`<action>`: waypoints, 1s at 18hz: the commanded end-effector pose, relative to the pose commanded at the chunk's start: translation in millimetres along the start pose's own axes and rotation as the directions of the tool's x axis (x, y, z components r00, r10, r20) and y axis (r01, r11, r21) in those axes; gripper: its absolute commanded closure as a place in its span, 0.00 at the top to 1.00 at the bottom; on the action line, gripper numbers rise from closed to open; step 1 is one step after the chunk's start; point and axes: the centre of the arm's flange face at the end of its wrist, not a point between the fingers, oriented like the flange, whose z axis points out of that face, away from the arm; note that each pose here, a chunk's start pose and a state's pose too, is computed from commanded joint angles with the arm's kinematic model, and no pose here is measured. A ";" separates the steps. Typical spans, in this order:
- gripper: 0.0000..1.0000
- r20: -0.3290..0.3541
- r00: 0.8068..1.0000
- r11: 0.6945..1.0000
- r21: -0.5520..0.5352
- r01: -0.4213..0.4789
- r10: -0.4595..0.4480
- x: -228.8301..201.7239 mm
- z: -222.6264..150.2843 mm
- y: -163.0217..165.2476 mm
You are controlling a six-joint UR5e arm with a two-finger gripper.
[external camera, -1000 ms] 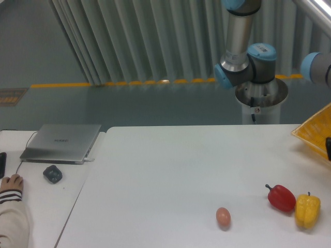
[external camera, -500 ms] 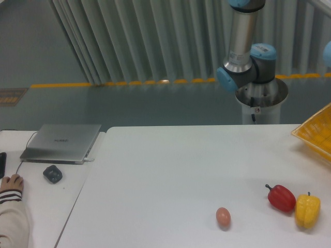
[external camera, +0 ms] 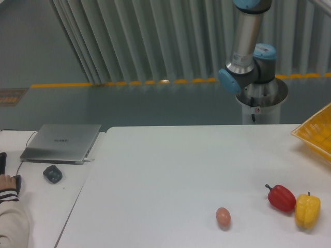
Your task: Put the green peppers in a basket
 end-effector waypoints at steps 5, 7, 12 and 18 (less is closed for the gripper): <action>0.83 0.000 1.000 1.000 0.001 0.000 0.000 -0.1 -0.8 0.7; 1.00 0.001 1.000 1.000 0.002 -0.002 0.002 0.5 -1.7 0.0; 1.00 0.038 0.994 0.995 0.009 -0.100 0.100 5.7 -28.4 -5.4; 1.00 0.056 0.956 0.957 0.020 -0.290 0.288 30.6 -59.9 -38.9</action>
